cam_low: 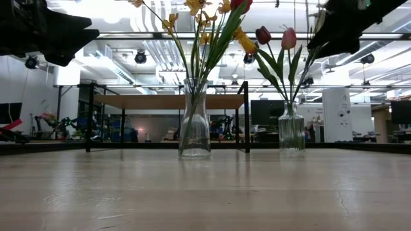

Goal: Pick and place flowers into a vace then onto a shelf
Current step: Put the white flowers into the top transparent vase

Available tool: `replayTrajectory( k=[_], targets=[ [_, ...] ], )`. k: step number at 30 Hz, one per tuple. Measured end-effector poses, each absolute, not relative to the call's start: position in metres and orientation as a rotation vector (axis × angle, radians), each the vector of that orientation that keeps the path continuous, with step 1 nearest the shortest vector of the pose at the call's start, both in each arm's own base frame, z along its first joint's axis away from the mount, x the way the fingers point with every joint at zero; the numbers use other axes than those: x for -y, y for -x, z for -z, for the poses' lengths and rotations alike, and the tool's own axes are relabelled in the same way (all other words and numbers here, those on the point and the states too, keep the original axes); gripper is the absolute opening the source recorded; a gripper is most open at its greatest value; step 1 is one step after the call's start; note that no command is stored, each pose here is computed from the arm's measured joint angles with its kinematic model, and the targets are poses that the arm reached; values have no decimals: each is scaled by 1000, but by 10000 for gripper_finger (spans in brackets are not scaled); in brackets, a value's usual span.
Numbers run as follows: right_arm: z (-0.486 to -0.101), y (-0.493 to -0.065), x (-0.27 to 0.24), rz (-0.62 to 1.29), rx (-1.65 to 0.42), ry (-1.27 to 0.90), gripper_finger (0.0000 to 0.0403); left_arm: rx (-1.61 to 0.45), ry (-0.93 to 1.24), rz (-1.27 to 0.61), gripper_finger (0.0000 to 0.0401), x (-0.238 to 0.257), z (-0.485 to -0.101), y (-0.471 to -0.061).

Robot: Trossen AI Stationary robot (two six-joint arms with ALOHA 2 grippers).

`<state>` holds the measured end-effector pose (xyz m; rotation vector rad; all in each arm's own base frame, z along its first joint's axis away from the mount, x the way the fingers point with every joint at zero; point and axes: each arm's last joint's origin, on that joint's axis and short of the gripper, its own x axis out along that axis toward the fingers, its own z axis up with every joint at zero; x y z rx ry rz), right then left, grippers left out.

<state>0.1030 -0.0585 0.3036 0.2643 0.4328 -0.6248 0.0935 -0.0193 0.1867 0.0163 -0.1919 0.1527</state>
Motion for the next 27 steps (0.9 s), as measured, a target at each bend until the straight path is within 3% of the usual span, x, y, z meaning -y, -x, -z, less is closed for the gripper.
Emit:
replayTrajectory(
  k=[14,27],
  targets=[
    [-316,-94,53,595,-485,-290,306,192,-10,-152,163,19,-187,-94],
    [-326,-75,41,578,-691,-395,302,192,-6,-151,163,19,-187,-94]
  ],
)
